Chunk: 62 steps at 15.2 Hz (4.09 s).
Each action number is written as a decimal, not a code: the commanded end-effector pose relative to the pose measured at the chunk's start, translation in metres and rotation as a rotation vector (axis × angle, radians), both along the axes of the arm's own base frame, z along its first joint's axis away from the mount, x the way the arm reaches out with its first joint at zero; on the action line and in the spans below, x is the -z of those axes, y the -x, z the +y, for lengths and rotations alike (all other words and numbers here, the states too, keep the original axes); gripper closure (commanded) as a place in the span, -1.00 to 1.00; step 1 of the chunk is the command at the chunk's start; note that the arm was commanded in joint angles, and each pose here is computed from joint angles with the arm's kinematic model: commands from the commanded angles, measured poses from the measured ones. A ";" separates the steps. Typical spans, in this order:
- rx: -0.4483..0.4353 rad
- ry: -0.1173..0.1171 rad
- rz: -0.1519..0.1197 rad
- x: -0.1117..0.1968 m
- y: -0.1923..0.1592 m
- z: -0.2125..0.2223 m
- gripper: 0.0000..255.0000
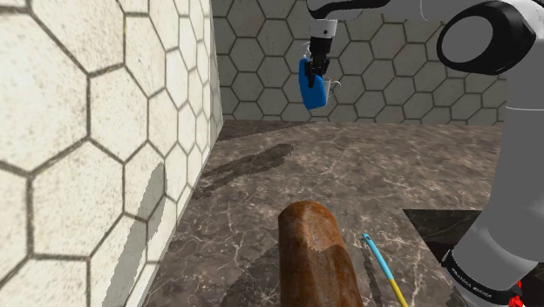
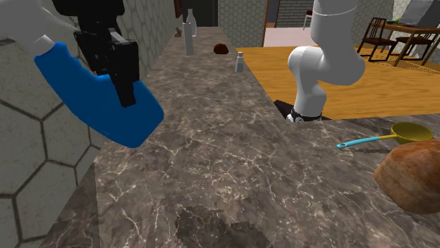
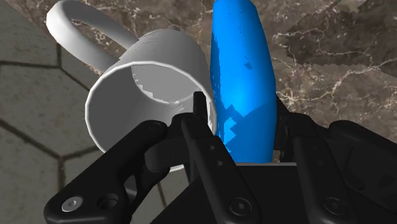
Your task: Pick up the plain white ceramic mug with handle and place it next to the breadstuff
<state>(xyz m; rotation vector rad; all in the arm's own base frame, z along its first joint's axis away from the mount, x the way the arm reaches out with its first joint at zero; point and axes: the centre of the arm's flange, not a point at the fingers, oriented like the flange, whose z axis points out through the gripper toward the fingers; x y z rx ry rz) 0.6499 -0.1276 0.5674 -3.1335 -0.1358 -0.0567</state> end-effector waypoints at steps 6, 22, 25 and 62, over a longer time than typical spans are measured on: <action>0.000 0.000 0.000 -0.037 0.000 0.001 1.00; 0.000 0.000 0.000 -0.081 0.069 0.061 1.00; 0.000 0.000 0.000 -0.082 0.099 0.087 1.00; 0.000 0.000 0.000 -0.082 0.468 0.407 1.00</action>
